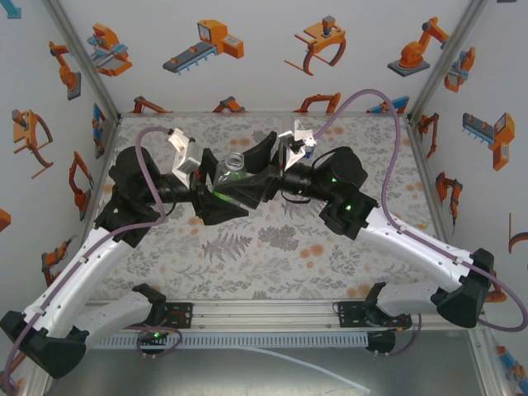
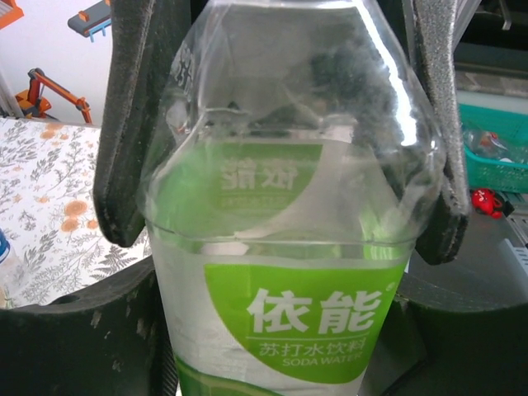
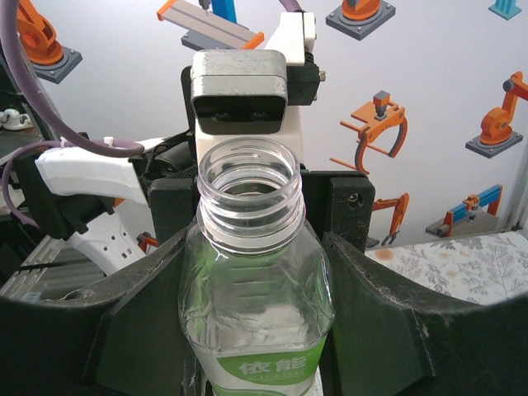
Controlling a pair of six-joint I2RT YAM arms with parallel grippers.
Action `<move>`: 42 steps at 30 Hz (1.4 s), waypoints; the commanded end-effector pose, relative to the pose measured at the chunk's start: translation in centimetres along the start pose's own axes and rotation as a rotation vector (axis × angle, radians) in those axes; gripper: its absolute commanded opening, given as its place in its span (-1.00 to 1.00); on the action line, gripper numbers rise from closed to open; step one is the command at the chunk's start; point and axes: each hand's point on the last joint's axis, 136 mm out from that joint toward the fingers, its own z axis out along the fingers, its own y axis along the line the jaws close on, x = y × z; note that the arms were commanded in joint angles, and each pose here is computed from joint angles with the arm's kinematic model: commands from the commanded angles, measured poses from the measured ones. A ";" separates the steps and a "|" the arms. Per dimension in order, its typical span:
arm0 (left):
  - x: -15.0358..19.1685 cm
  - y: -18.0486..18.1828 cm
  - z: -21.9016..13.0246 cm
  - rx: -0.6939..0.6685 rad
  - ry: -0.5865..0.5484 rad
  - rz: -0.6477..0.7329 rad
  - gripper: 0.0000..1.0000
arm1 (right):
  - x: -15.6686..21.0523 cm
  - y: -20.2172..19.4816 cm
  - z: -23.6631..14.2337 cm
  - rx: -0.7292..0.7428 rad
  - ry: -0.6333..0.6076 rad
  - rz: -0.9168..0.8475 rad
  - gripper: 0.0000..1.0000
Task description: Screw on the bottle caps
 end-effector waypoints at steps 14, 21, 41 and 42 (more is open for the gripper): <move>-0.6 -0.9 -0.5 -0.010 0.006 0.047 -0.15 | -3.0 1.5 -0.1 -0.011 -0.078 -0.056 0.19; 0.4 0.4 -1.8 -0.129 0.058 0.054 -0.35 | -2.5 0.1 -1.4 0.115 -0.019 -0.107 0.55; 8.0 7.2 -6.1 -0.392 0.261 -0.082 -1.00 | 13.4 -17.2 -17.0 1.025 0.444 0.203 0.49; 8.3 7.1 -6.0 -0.377 0.264 -0.078 -1.00 | 14.5 -17.8 -18.0 1.065 0.468 0.232 0.47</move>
